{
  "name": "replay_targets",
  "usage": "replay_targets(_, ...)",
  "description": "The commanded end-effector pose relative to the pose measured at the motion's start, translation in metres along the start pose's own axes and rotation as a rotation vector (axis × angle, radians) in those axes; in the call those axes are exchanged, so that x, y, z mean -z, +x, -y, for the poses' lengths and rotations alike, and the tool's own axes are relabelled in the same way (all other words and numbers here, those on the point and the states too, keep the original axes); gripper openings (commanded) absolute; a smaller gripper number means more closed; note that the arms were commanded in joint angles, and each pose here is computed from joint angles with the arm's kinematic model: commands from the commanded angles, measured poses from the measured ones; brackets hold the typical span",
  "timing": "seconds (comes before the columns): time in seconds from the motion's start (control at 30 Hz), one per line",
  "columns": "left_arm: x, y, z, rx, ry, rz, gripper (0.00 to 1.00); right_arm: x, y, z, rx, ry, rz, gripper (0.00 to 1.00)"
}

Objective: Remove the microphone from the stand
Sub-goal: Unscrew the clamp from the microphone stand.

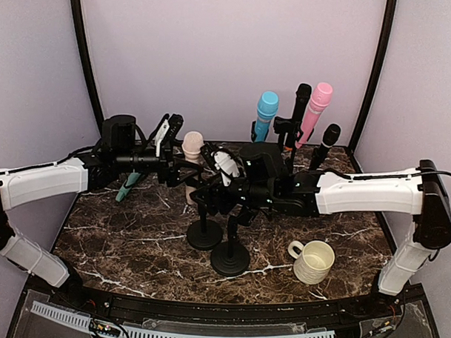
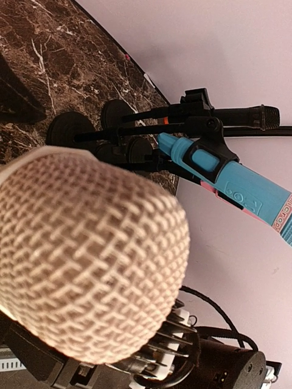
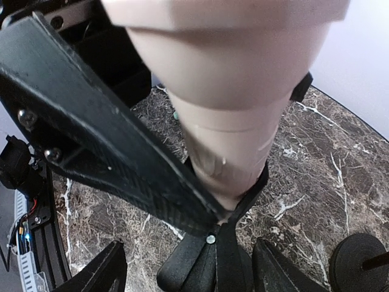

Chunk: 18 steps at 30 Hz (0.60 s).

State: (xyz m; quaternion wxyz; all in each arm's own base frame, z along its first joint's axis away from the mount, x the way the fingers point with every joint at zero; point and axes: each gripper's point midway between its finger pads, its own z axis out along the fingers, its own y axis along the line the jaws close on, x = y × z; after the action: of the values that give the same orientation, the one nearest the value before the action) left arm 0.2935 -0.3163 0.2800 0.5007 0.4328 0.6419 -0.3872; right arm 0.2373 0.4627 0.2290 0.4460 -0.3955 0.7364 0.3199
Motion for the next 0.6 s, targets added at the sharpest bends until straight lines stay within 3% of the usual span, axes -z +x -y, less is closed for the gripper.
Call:
replay_targets(0.0,0.000,-0.003,-0.005,-0.012,-0.046,0.031,0.79,0.010,-0.025,0.005,-0.027,0.070,0.106,0.71)
replay_targets(0.23,0.004,-0.007,-0.005,-0.029,-0.070,0.055,0.55,0.011,-0.025,0.006,-0.028,0.092,0.101,0.71)
replay_targets(0.57,0.010,-0.009,-0.004,-0.078,-0.115,0.059,0.39,0.020,-0.026,-0.003,-0.067,0.215,0.086,0.77)
